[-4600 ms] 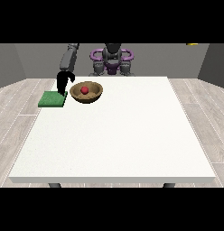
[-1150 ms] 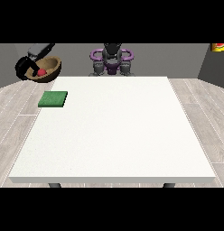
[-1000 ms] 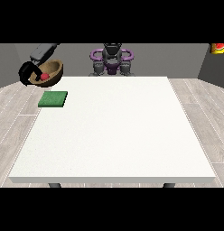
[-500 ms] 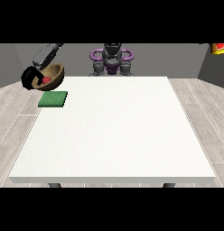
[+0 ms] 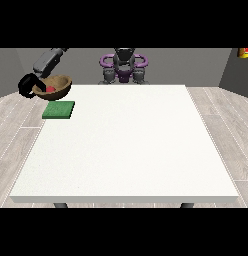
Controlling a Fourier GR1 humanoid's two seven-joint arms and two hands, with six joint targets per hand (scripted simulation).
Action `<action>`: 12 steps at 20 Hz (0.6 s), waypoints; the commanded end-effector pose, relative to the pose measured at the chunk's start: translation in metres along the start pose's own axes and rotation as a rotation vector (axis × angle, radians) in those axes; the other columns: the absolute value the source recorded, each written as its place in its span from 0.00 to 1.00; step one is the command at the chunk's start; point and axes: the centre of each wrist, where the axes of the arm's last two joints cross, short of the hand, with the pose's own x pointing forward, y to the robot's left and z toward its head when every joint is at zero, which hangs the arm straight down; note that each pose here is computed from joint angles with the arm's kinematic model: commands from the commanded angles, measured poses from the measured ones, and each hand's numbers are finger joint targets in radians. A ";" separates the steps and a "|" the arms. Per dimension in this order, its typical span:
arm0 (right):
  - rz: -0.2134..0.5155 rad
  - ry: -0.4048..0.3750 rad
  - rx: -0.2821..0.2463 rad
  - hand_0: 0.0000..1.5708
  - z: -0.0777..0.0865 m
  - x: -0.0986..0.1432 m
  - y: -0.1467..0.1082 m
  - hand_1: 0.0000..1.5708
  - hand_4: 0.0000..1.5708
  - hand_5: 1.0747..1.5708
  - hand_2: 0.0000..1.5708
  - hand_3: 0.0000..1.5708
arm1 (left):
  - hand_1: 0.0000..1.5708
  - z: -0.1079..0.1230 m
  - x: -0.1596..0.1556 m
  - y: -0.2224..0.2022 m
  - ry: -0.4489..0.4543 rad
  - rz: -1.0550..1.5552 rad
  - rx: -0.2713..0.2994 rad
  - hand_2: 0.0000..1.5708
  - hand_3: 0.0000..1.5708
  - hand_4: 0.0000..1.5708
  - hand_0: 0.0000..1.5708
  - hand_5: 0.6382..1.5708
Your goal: Pick the cup and pour the ball into the bowl, then pick the bowl and place it on the pad
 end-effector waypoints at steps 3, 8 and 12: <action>-0.113 -0.060 -0.016 0.93 -0.005 0.018 0.026 0.93 0.00 0.92 0.89 0.48 | 0.00 0.001 0.014 0.019 -0.082 -0.015 0.015 0.00 0.00 0.76 0.00 0.99; -0.067 -0.138 -0.050 0.80 -0.011 0.044 0.014 0.80 0.07 0.92 0.86 0.58 | 0.00 -0.001 0.014 0.013 -0.114 -0.014 -0.001 0.00 0.00 0.76 0.00 0.99; 0.042 -0.062 0.033 0.12 -0.011 0.039 0.017 0.12 0.00 0.76 0.26 0.50 | 0.00 -0.005 0.014 0.005 -0.083 -0.009 -0.011 0.00 0.00 0.76 0.00 1.00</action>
